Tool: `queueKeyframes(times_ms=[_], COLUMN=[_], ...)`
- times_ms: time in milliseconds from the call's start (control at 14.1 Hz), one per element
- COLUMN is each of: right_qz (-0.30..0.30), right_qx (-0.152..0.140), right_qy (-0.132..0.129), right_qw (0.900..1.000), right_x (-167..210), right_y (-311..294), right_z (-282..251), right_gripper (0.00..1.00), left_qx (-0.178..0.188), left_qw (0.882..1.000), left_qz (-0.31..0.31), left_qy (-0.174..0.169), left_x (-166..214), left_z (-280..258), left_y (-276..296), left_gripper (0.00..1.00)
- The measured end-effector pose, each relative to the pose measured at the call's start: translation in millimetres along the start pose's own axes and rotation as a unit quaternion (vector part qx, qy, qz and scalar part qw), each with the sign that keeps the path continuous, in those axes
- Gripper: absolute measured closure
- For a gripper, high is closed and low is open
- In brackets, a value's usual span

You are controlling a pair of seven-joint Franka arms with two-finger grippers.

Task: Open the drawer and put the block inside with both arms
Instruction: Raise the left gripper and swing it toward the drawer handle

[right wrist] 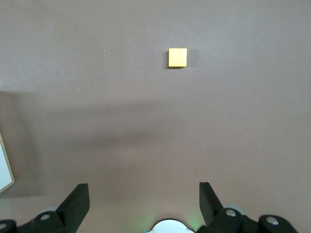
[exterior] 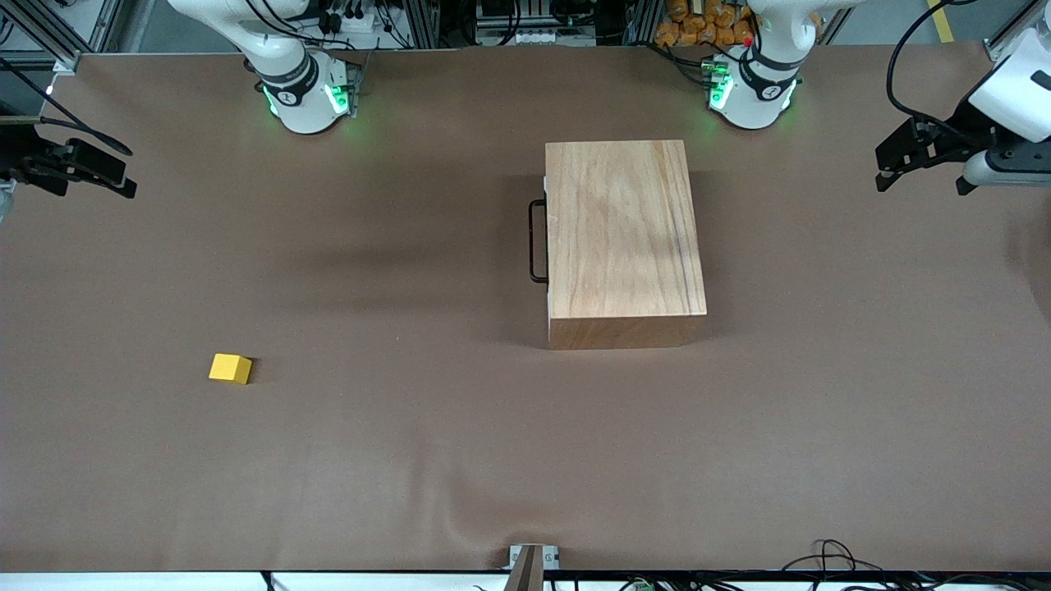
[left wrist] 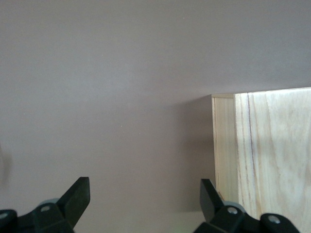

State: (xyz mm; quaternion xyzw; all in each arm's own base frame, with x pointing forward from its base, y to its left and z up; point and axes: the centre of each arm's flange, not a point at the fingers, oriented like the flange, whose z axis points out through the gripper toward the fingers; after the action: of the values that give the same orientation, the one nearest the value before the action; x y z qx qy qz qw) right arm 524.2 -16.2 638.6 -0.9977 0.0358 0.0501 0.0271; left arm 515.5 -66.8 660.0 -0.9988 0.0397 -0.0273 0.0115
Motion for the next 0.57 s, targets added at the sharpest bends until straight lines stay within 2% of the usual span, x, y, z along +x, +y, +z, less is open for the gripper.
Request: queueKeyframes(times_ms=[566], right_qz=[0.000], right_qx=[0.000], right_qy=[0.000], right_qw=[1.000], right_x=[0.0], right_y=[0.2], right_z=[0.0], right_gripper=[0.00], left_qx=[0.000], left_qw=[1.000], left_qz=[-0.001], left_qy=[-0.002], left_x=[-0.6], left_z=[-2.2], left_y=[-1.4], left_gripper=[0.00])
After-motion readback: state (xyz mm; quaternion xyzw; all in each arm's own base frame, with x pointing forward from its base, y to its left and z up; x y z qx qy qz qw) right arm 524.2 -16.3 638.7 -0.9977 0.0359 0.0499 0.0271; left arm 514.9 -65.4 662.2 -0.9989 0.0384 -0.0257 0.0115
